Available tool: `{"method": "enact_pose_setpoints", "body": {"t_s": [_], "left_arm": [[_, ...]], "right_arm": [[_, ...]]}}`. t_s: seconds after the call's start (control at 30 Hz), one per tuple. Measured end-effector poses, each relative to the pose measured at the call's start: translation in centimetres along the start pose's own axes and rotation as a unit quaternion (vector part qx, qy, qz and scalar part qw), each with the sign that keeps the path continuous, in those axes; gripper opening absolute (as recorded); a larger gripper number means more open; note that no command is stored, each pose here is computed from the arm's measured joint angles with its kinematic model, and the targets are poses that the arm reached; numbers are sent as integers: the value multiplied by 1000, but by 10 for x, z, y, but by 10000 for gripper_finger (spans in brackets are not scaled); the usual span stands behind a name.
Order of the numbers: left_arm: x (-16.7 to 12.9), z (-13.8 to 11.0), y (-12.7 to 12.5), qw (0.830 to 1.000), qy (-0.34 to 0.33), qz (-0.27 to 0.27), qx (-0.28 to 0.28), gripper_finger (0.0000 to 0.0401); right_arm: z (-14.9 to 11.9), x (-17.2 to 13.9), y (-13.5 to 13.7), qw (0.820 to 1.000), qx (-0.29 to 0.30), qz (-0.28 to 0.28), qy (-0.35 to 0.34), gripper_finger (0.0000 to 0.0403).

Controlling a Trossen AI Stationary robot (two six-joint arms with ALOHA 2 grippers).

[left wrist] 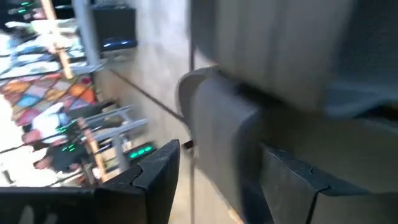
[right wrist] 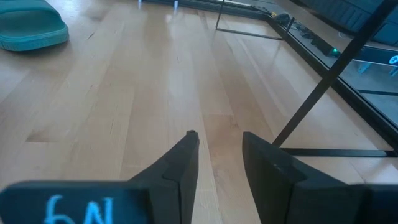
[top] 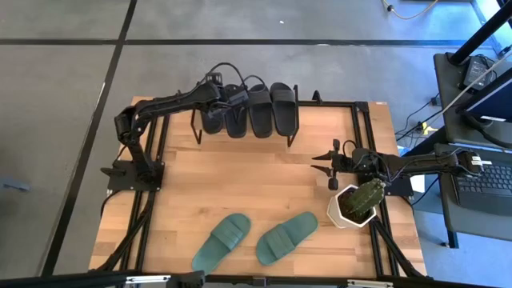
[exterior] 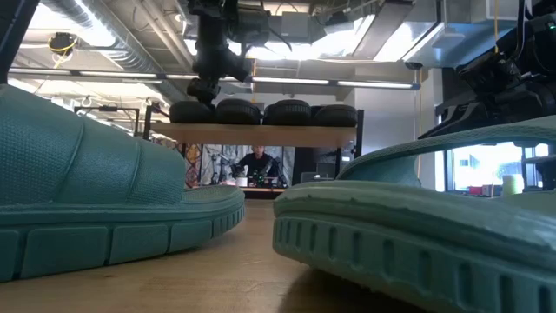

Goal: Pick and place slides into the shelf
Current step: Put the black slide on the shelf

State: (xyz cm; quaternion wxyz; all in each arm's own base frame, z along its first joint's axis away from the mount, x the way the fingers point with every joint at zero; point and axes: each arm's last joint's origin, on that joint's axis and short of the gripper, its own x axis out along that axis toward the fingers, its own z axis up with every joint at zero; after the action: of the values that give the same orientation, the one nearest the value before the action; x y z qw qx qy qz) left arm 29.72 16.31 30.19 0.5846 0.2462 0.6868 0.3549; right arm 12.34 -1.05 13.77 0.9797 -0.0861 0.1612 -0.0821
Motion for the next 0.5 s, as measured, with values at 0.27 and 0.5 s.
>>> {"method": "enact_pose_setpoints", "body": {"t_s": [0.27,0.5], "left_arm": [[0,0,-1,1000,-2,-7,1,201],[-8,-7,-1,1000,9,8,8,201]], "right_arm": [[0,0,0,1000,1,0,0,126],[0,0,0,1000,2,0,0,126]]}}
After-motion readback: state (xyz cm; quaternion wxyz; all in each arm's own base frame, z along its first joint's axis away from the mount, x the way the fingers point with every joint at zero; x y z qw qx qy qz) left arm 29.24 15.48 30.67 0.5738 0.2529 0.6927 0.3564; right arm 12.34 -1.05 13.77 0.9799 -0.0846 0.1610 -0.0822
